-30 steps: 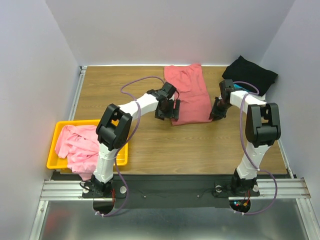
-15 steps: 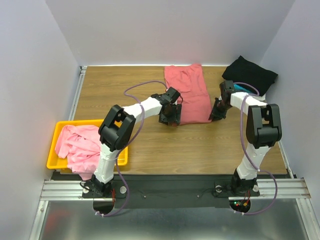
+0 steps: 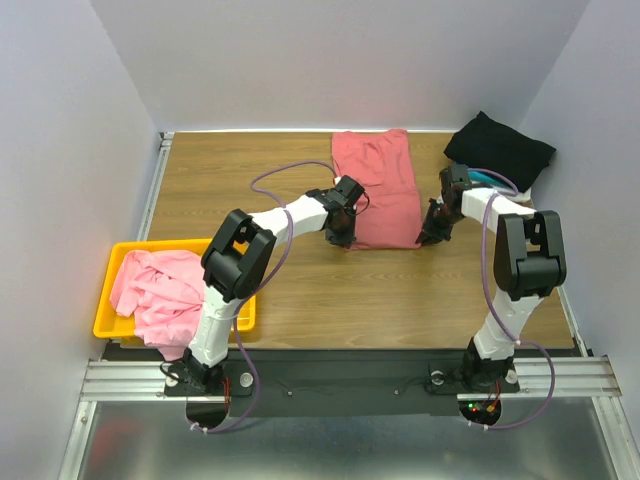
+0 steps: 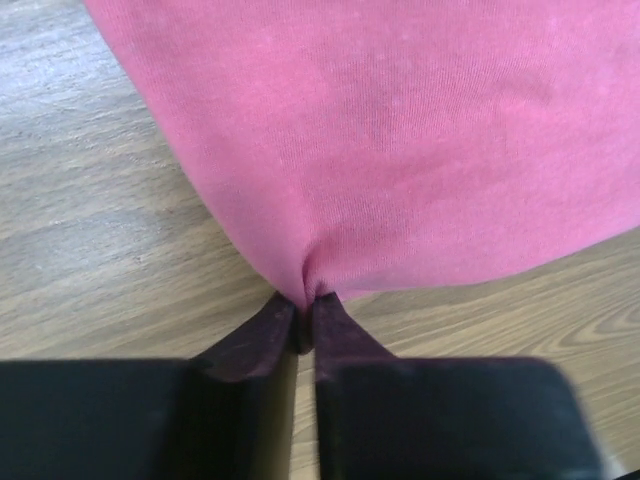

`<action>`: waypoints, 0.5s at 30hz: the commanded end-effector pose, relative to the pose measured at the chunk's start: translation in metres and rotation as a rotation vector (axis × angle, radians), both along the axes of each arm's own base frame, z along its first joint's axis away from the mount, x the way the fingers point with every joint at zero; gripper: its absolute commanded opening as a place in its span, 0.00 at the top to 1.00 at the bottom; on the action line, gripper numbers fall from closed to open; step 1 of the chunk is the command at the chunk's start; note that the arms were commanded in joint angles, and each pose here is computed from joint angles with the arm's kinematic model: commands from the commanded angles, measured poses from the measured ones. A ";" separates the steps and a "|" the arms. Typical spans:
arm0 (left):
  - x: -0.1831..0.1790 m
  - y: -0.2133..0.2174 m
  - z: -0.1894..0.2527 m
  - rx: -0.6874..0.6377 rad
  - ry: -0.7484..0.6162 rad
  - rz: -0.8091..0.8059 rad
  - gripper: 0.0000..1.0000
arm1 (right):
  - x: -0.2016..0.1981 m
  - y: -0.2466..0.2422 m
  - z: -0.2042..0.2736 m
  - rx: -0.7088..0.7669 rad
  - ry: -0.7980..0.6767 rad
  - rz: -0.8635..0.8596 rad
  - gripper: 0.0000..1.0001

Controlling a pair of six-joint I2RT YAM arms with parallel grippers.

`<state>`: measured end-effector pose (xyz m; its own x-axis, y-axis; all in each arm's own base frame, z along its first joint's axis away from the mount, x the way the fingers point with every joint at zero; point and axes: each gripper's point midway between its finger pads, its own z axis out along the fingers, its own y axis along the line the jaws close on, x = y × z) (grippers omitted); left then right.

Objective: Fold and stack the t-shirts
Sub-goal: Fold the tshirt

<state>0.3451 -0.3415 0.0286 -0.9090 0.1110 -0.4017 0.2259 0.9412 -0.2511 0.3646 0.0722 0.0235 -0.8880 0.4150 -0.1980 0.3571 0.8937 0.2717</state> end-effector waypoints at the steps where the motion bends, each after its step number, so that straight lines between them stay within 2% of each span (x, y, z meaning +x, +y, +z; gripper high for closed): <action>1: -0.009 0.013 -0.023 0.083 0.026 -0.012 0.92 | -0.012 -0.001 0.004 -0.001 0.015 0.009 0.88; 3: -0.011 0.014 -0.023 0.087 0.029 -0.025 1.00 | -0.014 0.001 0.009 0.011 0.005 0.022 0.96; 4: -0.011 0.013 -0.019 0.082 0.023 -0.033 1.00 | -0.015 0.003 0.012 0.023 0.001 0.027 0.99; 8: -0.023 0.021 -0.006 0.089 0.030 -0.084 1.00 | -0.034 0.007 0.027 0.052 0.021 0.054 0.99; 15: -0.072 0.016 0.030 -0.036 0.127 -0.254 1.00 | -0.080 0.011 0.064 0.086 0.078 0.110 0.99</action>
